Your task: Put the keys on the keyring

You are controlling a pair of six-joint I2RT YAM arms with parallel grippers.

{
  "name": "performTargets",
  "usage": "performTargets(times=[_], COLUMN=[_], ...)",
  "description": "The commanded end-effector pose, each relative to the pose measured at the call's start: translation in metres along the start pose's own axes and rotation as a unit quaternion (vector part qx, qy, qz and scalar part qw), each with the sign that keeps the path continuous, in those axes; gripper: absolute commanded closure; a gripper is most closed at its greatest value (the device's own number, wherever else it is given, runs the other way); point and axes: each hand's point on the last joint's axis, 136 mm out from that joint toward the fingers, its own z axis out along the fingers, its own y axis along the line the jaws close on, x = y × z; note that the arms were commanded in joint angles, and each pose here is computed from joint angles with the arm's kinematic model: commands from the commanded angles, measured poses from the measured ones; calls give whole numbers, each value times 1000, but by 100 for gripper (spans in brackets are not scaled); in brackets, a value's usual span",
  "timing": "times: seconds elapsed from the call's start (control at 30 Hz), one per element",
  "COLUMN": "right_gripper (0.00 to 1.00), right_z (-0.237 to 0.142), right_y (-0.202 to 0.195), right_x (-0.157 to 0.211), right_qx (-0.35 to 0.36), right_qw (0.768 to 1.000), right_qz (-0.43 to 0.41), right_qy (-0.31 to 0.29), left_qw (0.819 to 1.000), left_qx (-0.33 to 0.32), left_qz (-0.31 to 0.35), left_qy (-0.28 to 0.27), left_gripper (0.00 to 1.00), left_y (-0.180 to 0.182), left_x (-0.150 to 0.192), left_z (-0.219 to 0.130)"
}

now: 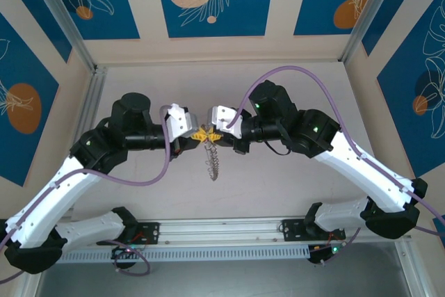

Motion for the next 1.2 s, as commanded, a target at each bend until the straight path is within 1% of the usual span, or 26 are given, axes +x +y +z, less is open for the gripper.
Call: performTargets(times=[0.0,0.1,0.27,0.3,0.37,0.43,0.57,0.67,0.8,1.0,1.17], right_gripper=[84,80,81,82,90,95,100,100,100,100,100], right_z=[-11,-18,-28,-28,-32,-32,-31,-26,-23,-17,-18], right_y=[7,10,13,13,13,13,13,13,15,17,19], right_x=[-12,-15,-21,-21,-23,-23,-25,-25,-27,-28,-34], right_qx=[-15,-27,-38,-40,-42,-45,-55,-63,-77,-99,-115], right_qw=[999,997,995,995,994,994,992,992,991,989,987], right_qz=[10,21,33,35,35,36,40,44,48,55,52], right_qy=[-40,-62,-87,-88,-94,-97,-103,-101,-100,-92,-101], left_qw=[996,993,989,988,987,986,981,976,972,968,966], left_qx=[19,29,44,47,54,57,67,77,91,114,134], left_qz=[8,7,4,3,1,-1,-4,-6,-11,-15,-22], left_qy=[-88,-114,-143,-147,-152,-157,-182,-203,-216,-223,-220], left_gripper=[100,100,100,100,100,100,100,100,100,100,100], left_y=[-10,-13,-17,-18,-20,-21,-24,-24,-23,-28,-30], left_x=[-38,-48,-57,-59,-60,-61,-67,-70,-71,-71,-69], left_z=[-16,-22,-27,-28,-28,-29,-31,-30,-25,-22,-17])
